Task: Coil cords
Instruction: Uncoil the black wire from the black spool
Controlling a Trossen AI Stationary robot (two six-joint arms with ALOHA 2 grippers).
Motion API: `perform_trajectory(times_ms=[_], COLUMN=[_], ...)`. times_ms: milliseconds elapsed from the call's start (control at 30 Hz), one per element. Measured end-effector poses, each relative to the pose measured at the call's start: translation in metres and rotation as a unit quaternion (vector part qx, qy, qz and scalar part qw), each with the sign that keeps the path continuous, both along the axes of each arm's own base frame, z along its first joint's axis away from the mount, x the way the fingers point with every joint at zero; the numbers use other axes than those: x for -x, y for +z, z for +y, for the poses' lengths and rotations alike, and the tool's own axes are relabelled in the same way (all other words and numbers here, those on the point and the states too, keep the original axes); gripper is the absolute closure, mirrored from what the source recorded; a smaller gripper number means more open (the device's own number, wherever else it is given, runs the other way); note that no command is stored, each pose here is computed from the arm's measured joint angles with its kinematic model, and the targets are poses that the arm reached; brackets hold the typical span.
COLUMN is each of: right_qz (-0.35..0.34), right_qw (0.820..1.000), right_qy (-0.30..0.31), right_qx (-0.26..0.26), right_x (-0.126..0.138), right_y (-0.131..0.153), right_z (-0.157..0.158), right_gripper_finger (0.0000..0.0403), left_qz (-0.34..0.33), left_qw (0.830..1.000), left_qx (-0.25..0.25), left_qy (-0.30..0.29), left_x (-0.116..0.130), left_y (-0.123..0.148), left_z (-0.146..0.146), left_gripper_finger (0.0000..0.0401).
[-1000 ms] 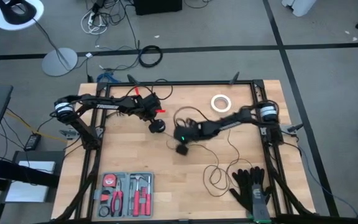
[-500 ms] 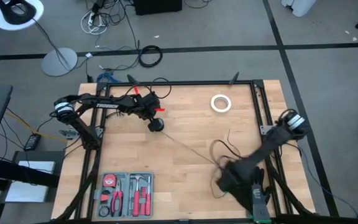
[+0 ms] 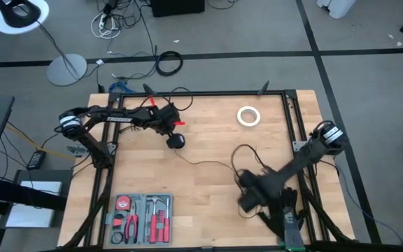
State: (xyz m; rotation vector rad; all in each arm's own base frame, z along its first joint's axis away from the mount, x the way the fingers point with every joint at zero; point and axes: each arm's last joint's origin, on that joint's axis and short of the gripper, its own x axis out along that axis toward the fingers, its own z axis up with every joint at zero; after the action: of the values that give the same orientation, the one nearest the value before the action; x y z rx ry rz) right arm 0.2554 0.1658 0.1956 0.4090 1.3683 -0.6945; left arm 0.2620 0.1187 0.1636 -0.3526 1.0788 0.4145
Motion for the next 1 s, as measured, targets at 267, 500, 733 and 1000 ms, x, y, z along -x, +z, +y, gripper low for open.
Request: perform_trajectory(times_ms=[267,500,733,1000], right_qz=[-0.222,-0.358,-0.251,-0.135], right_qw=[0.965,0.897,0.931,0.954], right_qy=[0.122,0.234,0.240,0.255], right_qx=[0.072,0.117,0.112,0.075], right_x=[-0.096,-0.171,-0.203,-0.195], right_y=[-0.005,-0.035,-0.079,-0.054], right_z=[-0.066,-0.125,-0.148,-0.124], right_gripper_finger=[0.0239,0.0221,0.0250,0.0391], left_qz=[-0.028,-0.012,-0.010,-0.017], left_qw=[0.999,1.000,1.000,1.000], left_qx=[-0.015,-0.012,-0.013,-0.022], left_qy=[0.000,-0.004,-0.005,-0.006], left_x=[0.004,0.011,0.012,0.011], left_y=[0.017,0.005,0.002,0.003], left_z=[-0.002,-0.005,-0.005,-0.003], left_gripper_finger=[0.0034,0.0034,0.0034,0.0034])
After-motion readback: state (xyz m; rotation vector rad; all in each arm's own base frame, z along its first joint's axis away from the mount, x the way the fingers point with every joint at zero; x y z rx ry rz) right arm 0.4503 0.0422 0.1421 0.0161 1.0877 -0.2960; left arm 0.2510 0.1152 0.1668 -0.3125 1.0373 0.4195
